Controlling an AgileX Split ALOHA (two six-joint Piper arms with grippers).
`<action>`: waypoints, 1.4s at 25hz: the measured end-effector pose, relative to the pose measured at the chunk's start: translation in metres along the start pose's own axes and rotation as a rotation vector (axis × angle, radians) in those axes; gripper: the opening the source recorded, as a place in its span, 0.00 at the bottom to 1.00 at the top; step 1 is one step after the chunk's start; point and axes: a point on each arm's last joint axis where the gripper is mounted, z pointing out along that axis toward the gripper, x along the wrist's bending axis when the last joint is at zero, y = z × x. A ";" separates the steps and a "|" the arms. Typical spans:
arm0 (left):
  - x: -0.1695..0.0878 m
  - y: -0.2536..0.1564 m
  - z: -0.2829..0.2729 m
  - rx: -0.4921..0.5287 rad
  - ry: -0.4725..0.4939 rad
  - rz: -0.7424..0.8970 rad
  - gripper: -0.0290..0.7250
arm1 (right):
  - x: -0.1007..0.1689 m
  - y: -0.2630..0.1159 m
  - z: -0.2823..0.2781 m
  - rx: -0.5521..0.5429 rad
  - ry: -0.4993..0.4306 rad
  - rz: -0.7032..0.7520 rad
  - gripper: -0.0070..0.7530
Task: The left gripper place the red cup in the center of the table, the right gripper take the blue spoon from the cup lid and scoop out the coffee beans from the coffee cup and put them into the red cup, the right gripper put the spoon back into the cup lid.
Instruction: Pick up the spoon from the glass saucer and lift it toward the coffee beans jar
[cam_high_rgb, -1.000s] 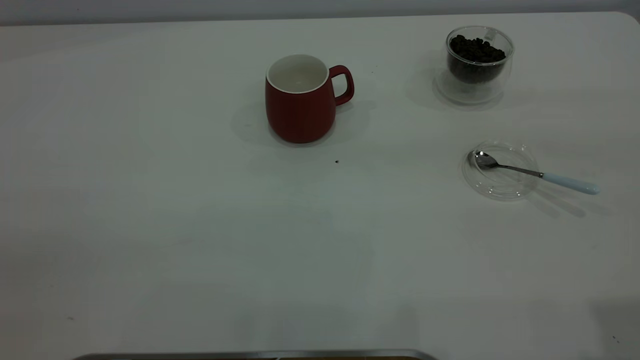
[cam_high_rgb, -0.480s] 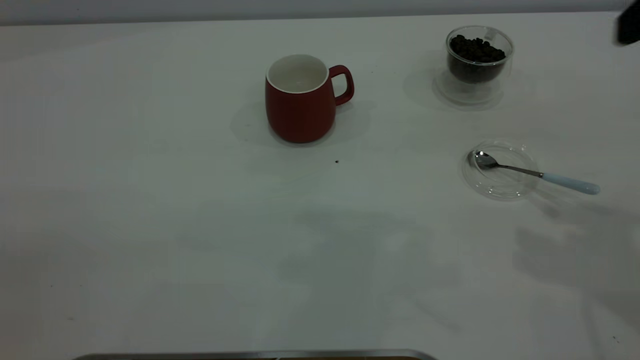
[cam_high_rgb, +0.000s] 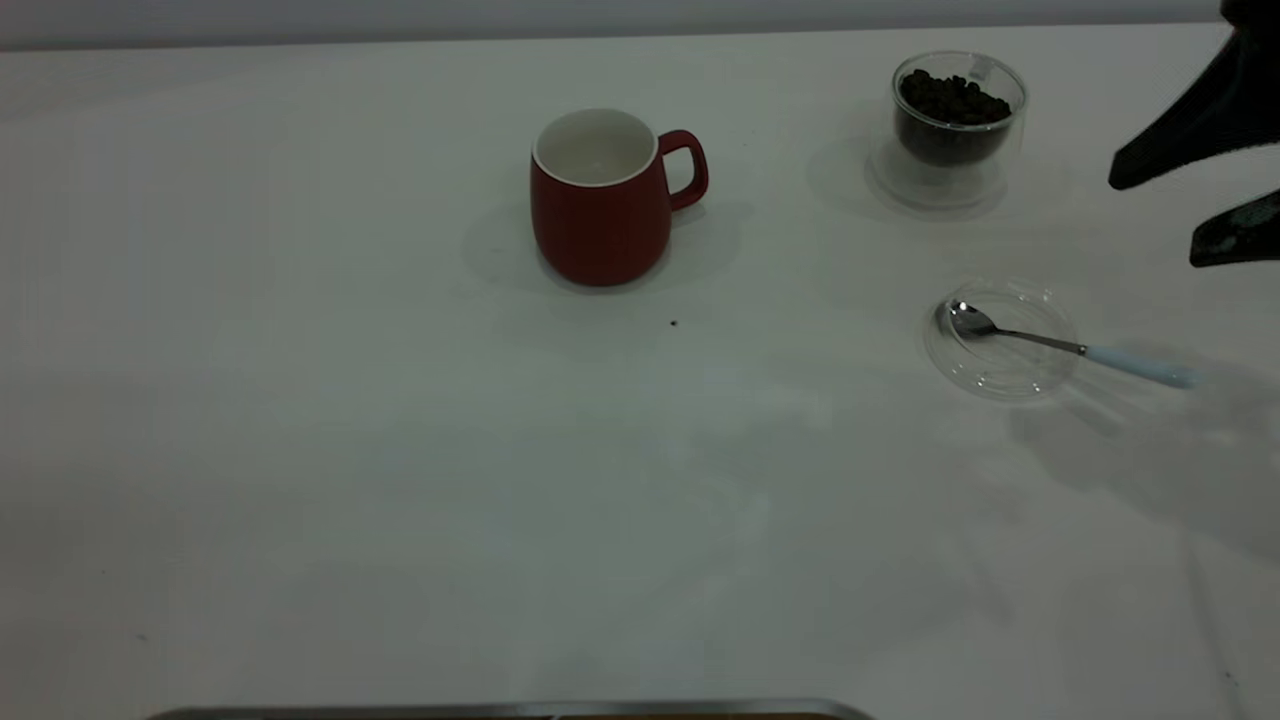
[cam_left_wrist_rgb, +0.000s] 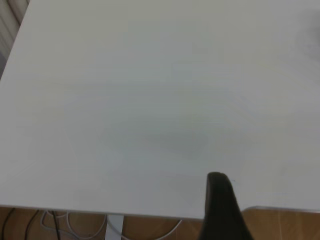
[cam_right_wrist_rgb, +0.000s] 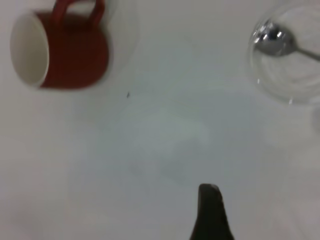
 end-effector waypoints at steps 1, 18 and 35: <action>0.000 0.000 0.000 0.000 0.000 0.000 0.74 | -0.007 -0.001 0.003 -0.004 0.001 0.035 0.78; 0.000 0.000 0.000 0.000 0.000 0.000 0.74 | -0.112 -0.027 0.035 0.048 0.114 0.285 0.78; 0.000 0.000 0.000 0.000 0.000 0.000 0.74 | -0.148 -0.009 0.085 0.070 0.241 0.307 0.78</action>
